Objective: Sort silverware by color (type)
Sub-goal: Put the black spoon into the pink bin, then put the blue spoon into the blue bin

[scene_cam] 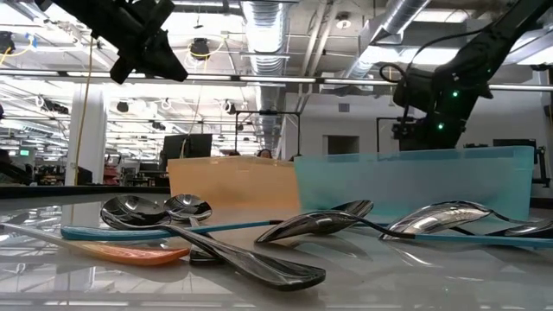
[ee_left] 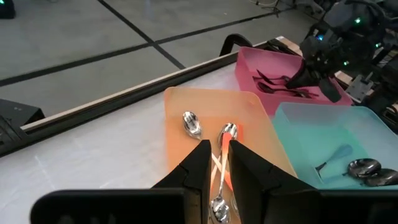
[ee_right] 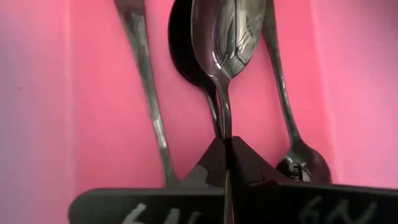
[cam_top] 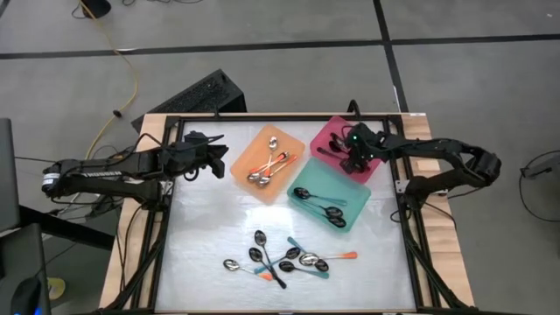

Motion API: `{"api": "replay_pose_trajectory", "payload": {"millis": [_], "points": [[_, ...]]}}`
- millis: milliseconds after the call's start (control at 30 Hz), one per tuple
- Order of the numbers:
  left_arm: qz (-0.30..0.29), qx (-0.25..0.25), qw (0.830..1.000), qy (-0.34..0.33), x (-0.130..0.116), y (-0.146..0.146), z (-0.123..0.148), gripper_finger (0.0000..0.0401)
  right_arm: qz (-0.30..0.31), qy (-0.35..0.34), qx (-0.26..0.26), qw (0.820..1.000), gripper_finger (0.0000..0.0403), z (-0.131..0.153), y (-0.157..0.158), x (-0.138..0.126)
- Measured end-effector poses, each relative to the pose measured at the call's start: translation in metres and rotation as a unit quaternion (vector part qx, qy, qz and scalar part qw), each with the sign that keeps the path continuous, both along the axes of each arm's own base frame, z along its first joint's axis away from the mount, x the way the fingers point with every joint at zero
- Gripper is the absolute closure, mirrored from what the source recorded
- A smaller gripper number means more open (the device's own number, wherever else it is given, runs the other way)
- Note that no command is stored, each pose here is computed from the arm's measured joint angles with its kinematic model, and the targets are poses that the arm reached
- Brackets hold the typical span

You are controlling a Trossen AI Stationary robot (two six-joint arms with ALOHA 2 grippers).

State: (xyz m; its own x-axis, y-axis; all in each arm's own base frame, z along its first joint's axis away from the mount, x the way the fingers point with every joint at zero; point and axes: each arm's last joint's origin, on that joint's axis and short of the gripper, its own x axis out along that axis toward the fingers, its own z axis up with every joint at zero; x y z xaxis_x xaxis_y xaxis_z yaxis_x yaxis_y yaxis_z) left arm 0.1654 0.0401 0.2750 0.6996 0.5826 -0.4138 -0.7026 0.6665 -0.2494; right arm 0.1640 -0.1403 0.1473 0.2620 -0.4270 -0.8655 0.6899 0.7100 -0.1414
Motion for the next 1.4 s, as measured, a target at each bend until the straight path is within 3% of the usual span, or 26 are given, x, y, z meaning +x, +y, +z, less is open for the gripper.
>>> {"api": "replay_pose_trajectory", "payload": {"millis": [300, 533, 800, 1000, 1167, 1400], "points": [[-0.008, -0.002, 1.0, 0.002, 0.0, 0.0, 0.0, 0.036, -0.034, -0.002, 0.005, 0.999, 0.0358, -0.003, -0.009, -0.008], [-0.046, 0.014, 0.999, 0.021, 0.001, -0.002, -0.001, 0.036, -0.021, -0.03, 0.015, 0.999, 0.0325, 0.005, -0.011, -0.002], [-0.075, 0.019, 0.997, 0.03, 0.002, -0.003, -0.001, 0.0336, -0.006, -0.035, 0.015, 0.999, 0.0272, 0.042, -0.019, 0.014], [-0.083, 0.03, 0.995, 0.038, 0.002, -0.003, -0.001, 0.0314, 0.042, -0.101, 0.067, 0.992, 0.0253, 0.083, -0.02, 0.031], [-0.101, 0.034, 0.993, 0.043, 0.002, -0.004, -0.001, 0.031, 0.134, -0.171, 0.102, 0.971, 0.0256, 0.111, 0.005, 0.061], [-0.125, 0.034, 0.99, 0.049, 0.002, -0.005, -0.002, 0.031, 0.255, -0.226, 0.093, 0.935, 0.0266, 0.129, 0.083, 0.105]]}}
